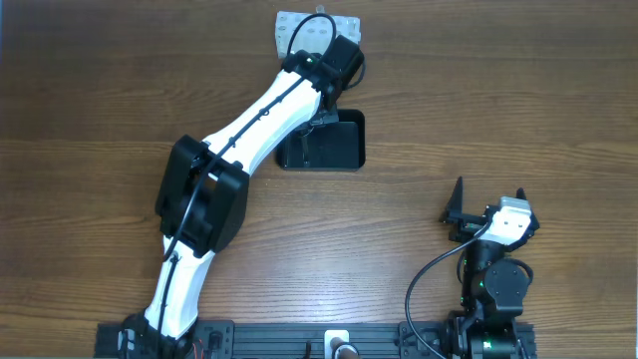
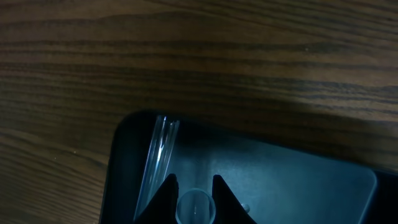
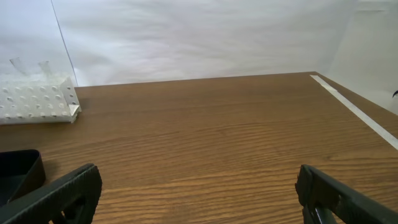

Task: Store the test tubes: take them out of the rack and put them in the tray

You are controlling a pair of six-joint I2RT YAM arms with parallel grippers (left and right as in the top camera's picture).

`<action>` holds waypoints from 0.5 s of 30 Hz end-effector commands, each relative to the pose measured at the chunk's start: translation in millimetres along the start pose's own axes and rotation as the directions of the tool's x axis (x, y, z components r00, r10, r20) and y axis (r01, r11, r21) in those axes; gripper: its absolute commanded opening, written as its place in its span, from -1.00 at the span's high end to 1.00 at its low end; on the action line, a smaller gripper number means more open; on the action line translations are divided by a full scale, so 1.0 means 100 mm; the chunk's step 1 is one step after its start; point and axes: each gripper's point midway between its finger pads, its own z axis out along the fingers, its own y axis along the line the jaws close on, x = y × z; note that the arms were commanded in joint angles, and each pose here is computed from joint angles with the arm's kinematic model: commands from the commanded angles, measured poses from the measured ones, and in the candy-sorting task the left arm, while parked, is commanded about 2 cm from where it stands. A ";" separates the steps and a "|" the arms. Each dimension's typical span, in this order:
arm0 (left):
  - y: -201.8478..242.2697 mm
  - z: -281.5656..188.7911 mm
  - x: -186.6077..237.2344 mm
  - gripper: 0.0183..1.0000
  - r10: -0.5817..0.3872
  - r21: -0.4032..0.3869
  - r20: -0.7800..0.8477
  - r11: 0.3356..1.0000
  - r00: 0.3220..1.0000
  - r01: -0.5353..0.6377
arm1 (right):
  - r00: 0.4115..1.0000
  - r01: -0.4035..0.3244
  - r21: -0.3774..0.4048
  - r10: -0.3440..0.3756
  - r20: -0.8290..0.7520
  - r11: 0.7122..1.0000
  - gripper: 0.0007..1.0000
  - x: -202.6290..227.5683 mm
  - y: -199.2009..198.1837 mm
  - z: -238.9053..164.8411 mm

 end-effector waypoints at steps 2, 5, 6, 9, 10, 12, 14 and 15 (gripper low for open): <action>0.05 0.19 0.05 0.83 -0.001 -0.040 -0.022 0.999 1.000 0.000 | 1.000 -0.004 0.010 0.004 0.003 1.000 -0.98 0.01 -0.02 0.00; 0.05 0.20 0.05 0.77 -0.001 -0.040 -0.023 0.999 1.000 0.000 | 1.000 -0.004 0.010 0.004 0.003 1.000 -0.98 0.01 -0.02 0.00; 0.05 0.20 0.05 0.73 -0.002 -0.040 -0.023 0.999 1.000 0.001 | 1.000 -0.004 0.010 0.004 0.003 1.000 -0.99 0.01 -0.02 0.00; 0.05 0.20 0.05 0.59 -0.001 -0.040 -0.023 0.999 1.000 0.000 | 1.000 -0.004 0.010 0.004 0.003 1.000 -0.99 0.01 -0.02 0.00; 0.05 0.20 0.05 0.45 -0.001 -0.040 -0.022 0.999 1.000 0.000 | 1.000 -0.004 0.010 0.004 0.003 1.000 -0.98 0.01 -0.02 0.00; 0.05 0.17 0.04 0.33 -0.003 -0.036 -0.017 0.999 1.000 0.002 | 1.000 -0.004 0.010 0.004 0.003 1.000 -0.99 0.01 -0.02 0.00; 0.04 0.09 0.01 0.21 -0.007 -0.024 -0.005 1.000 1.000 0.007 | 1.000 -0.004 0.010 0.004 0.003 1.000 -0.99 0.01 -0.02 0.00; 0.06 -0.03 -0.07 0.18 -0.016 -0.014 0.026 1.000 1.000 0.017 | 1.000 -0.004 0.010 0.004 0.003 1.000 -0.99 0.01 -0.02 0.00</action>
